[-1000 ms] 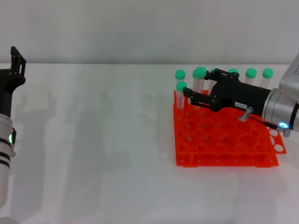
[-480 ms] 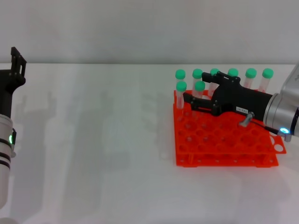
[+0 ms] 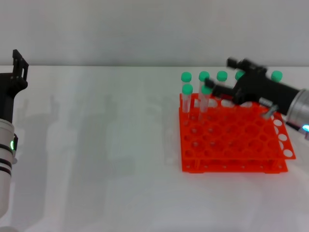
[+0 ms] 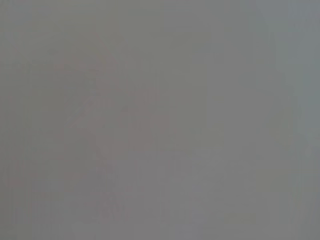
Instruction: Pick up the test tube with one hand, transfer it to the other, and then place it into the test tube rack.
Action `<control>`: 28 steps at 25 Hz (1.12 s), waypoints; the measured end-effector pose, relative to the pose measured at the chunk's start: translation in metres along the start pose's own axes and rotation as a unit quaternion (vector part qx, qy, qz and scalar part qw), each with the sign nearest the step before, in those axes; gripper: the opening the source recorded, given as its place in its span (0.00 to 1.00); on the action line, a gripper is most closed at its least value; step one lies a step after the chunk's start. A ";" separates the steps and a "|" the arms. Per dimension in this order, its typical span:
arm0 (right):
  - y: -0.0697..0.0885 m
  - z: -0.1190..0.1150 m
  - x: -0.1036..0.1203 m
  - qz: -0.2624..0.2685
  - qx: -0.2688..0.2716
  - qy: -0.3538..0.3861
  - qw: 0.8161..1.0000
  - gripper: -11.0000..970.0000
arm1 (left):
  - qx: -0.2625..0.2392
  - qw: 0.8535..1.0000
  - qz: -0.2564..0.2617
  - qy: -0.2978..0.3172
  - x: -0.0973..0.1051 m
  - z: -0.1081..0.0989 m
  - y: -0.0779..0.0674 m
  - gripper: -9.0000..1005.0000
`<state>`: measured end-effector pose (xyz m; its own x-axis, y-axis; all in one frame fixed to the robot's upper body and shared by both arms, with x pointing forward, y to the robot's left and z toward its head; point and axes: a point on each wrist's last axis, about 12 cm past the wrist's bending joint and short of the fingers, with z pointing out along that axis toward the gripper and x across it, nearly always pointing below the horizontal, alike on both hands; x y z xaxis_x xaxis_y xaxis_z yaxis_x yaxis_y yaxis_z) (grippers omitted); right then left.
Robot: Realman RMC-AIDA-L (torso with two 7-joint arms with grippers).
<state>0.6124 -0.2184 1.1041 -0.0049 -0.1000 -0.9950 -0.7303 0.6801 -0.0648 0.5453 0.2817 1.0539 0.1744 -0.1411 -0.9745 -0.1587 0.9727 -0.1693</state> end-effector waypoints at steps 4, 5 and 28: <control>-0.011 -0.017 -0.003 0.012 0.043 -0.050 0.998 0.90 | 0.000 1.000 0.000 0.000 0.000 0.000 0.000 0.71; -0.014 -0.021 -0.003 0.013 0.056 -0.061 0.996 0.90 | 0.000 1.000 0.001 0.000 0.000 0.000 0.000 0.71; -0.043 -0.112 0.039 -0.035 0.366 -0.135 0.920 0.90 | 0.003 1.000 0.019 0.014 0.007 -0.004 0.004 0.72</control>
<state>0.5671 -0.3333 1.0771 0.2672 -0.0453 -0.9626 -0.0659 0.9957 -0.0652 0.5421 0.2844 1.0458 0.1410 -0.1090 -0.9840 -0.1594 0.9785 -0.1312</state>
